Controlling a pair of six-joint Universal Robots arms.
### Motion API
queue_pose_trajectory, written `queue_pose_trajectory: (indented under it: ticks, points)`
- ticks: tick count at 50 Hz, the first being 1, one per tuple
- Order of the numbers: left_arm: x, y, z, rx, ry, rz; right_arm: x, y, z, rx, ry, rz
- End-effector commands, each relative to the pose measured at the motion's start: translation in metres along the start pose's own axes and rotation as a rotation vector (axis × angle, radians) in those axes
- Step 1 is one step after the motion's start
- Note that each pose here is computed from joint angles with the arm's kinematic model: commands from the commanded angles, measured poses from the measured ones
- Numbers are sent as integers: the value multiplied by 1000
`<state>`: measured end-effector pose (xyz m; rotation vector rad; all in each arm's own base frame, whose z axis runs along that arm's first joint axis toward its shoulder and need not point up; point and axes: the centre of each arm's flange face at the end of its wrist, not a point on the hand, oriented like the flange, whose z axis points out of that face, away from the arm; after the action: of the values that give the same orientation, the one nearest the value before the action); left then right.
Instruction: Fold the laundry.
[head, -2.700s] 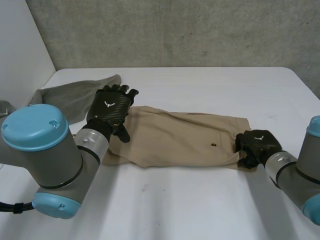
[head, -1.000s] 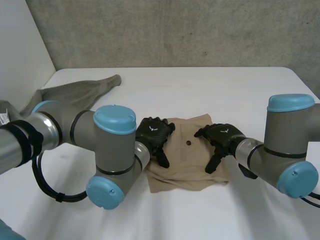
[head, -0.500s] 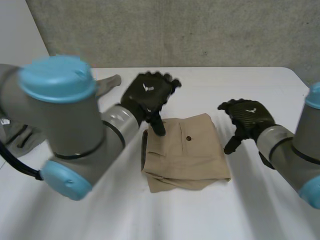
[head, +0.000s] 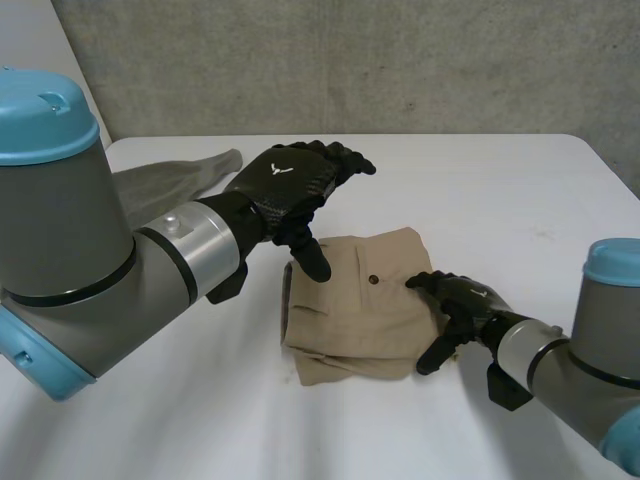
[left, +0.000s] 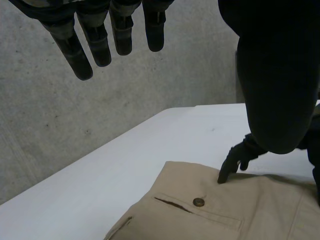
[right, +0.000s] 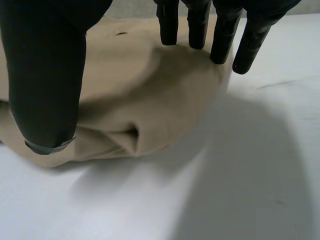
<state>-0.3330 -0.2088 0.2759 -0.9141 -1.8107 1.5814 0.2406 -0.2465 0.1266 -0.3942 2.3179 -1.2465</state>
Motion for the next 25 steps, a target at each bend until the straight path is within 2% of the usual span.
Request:
queue_pose_trajectory:
  ticks: [1,15,25]
  points:
    - [0,2,0,-4,-3,0,-7,2,14,12,-23,-21]
    - [-2,7,2,-17,-5,-4,-5,-3,43,38,-5,-45]
    - [-2,8,2,-20,-6,-6,7,-38,68,143,62,-133]
